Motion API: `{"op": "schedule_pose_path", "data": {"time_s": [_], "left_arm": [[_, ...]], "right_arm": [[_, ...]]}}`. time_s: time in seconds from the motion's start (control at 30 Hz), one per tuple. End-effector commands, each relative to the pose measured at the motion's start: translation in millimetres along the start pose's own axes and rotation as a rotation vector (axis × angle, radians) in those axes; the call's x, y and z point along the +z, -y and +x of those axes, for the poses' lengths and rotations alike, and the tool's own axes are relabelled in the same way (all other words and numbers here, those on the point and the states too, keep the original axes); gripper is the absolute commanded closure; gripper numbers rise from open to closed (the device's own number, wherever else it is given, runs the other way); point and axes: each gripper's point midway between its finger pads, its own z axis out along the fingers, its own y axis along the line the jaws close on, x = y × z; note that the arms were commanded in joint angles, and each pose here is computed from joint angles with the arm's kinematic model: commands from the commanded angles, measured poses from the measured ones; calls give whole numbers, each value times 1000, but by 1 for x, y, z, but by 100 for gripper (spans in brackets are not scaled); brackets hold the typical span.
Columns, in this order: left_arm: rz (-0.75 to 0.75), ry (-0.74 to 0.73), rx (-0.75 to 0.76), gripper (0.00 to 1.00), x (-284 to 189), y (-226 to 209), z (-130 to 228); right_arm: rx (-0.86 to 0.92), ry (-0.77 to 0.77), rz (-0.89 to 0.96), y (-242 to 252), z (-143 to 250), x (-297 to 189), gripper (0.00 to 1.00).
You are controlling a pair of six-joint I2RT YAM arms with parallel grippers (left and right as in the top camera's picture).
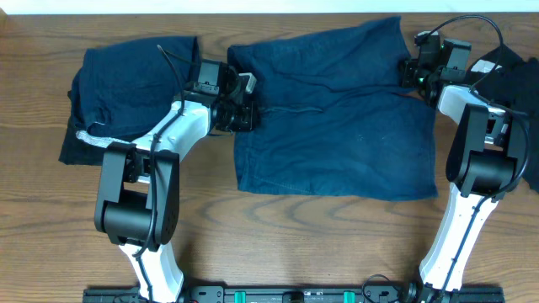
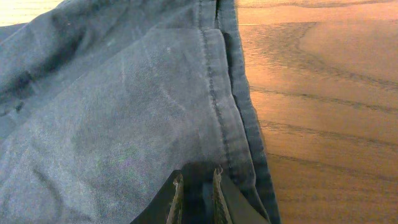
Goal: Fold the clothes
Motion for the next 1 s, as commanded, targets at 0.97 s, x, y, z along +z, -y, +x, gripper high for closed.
{"op": "schedule_pose_path", "data": {"time_s": [0.97], "left_arm": [[-214, 157, -2, 65, -55, -9, -40]], "right_arm": [[33, -102, 75, 15, 46, 13, 83]]}}
